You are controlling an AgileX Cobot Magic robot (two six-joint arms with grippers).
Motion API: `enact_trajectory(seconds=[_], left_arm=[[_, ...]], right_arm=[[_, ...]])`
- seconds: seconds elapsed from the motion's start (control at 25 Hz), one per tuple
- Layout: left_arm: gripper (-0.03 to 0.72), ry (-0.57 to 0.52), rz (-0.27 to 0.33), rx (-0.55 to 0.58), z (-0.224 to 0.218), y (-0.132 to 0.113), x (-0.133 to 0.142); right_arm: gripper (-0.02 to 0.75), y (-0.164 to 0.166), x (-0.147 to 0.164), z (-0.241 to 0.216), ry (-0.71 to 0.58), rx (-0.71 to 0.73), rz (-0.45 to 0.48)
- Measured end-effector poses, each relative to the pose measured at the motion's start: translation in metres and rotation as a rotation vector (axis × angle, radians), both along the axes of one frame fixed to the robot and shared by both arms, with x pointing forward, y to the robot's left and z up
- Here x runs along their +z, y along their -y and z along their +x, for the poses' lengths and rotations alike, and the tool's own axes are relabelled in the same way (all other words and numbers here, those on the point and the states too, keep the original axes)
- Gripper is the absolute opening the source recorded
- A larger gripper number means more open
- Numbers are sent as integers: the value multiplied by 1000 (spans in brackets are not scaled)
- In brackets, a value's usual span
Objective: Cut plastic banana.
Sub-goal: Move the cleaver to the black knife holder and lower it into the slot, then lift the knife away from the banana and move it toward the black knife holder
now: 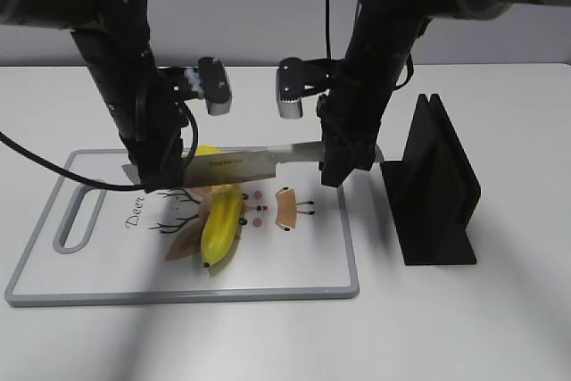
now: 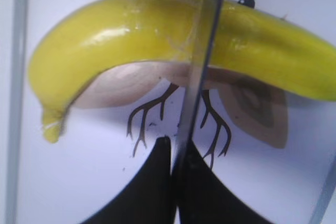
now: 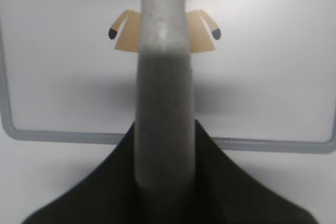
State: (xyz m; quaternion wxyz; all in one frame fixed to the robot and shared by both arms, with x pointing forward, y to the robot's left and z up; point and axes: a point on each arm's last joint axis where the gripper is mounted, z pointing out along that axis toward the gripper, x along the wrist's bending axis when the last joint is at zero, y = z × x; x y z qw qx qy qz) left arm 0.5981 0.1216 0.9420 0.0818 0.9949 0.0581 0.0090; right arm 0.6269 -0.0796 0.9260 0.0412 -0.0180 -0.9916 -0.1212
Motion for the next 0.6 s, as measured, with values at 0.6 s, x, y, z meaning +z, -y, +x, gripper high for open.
enact_trajectory(seconds=[0.6], left_arm=[[-8, 269, -114, -7, -28, -14, 133]], right_arm=[[172, 6, 134, -11, 249, 26, 121]])
